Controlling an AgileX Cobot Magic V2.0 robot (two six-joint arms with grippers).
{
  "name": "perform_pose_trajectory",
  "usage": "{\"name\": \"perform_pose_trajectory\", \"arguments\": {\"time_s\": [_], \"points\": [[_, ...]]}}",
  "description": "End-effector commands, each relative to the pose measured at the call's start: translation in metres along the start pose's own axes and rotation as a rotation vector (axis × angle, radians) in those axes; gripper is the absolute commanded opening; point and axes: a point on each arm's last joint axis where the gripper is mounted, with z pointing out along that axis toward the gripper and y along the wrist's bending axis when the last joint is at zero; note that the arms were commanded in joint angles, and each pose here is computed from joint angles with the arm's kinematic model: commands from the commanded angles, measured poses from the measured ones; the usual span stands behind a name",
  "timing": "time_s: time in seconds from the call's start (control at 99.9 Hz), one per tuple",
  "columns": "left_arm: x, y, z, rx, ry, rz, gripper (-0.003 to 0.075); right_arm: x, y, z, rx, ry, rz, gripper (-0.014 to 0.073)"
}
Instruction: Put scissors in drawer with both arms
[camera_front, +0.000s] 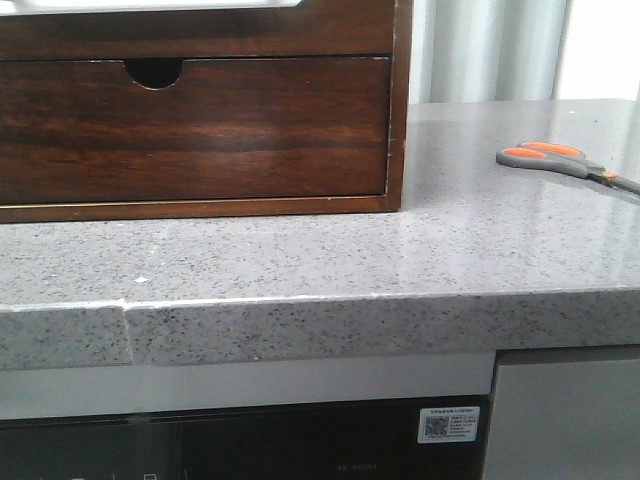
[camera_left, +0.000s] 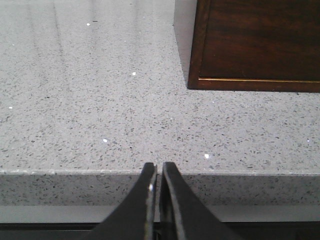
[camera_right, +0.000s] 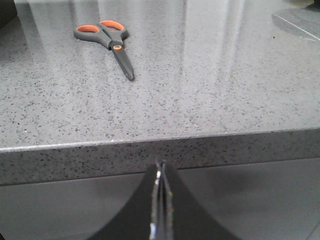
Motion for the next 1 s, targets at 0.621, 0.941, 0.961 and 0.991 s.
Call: {"name": "perform_pose_trajectory", "arguments": {"time_s": [0.621, 0.941, 0.961, 0.991], "points": [[0.0007, 0.0001, -0.0005, 0.002, -0.060, -0.014, -0.0020, 0.0063, -0.0003, 0.0013, 0.009, -0.025, -0.011, -0.0055], [-0.0055, 0.0004, -0.0010, -0.001, -0.129, -0.013, -0.0020, 0.0063, -0.0003, 0.0013, 0.009, -0.025, -0.011, -0.0055], [-0.0057, 0.0004, -0.0011, -0.001, -0.131, -0.013, -0.0019, 0.0063, -0.0004, 0.0013, 0.009, -0.025, -0.014, -0.0055], [-0.0057, 0.0004, -0.0011, -0.001, -0.131, -0.013, -0.0020, 0.0063, -0.0005, 0.0013, 0.010, -0.025, -0.016, -0.0055]]}}
